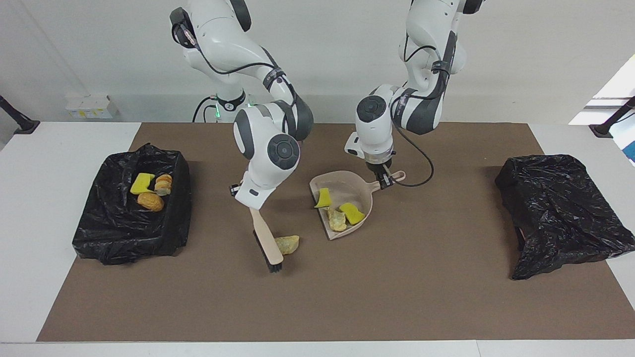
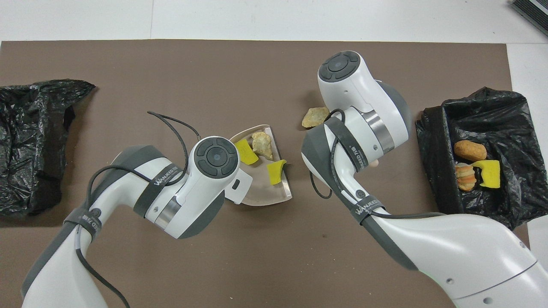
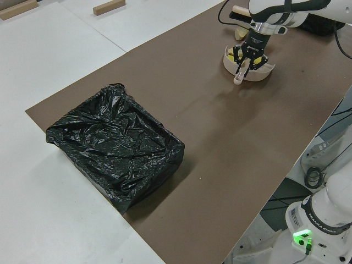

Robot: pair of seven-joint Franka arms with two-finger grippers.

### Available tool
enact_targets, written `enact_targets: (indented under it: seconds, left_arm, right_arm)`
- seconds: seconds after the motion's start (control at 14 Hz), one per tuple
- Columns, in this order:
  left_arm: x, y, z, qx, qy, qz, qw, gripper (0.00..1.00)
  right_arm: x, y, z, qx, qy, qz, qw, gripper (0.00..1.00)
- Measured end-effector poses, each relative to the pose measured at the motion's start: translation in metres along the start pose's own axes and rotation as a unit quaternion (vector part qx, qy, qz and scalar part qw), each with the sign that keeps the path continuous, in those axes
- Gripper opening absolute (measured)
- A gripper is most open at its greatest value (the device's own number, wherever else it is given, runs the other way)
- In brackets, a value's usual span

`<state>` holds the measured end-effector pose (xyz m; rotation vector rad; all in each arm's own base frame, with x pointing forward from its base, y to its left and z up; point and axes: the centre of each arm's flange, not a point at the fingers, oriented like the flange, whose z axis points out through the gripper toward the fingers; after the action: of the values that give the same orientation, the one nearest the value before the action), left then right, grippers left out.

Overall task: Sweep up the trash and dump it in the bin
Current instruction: 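Sweep the last rock into the dustpan with the right gripper's brush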

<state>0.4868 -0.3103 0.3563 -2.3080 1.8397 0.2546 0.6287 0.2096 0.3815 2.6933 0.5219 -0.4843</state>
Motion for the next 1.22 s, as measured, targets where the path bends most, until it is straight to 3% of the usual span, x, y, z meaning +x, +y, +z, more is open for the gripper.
enact_targets:
  seconds: [0.22,0.57,1.22]
  left_arm:
    - [0.0,0.0,0.0,0.0,0.0,0.0,1.0,0.31]
    - [0.0,0.0,0.0,0.0,0.0,-0.001,1.0,0.31]
    - [-0.001,0.005,0.0,-0.007,-0.01,-0.028,1.0,0.31]
  right_arm:
    - [0.009,0.023,0.018,0.012,-0.009,-0.009,1.0,0.26]
    - [0.024,-0.034,0.028,0.044,-0.014,-0.059,0.997,0.26]
    - [-0.013,-0.132,-0.016,0.132,-0.029,-0.096,0.986,0.26]
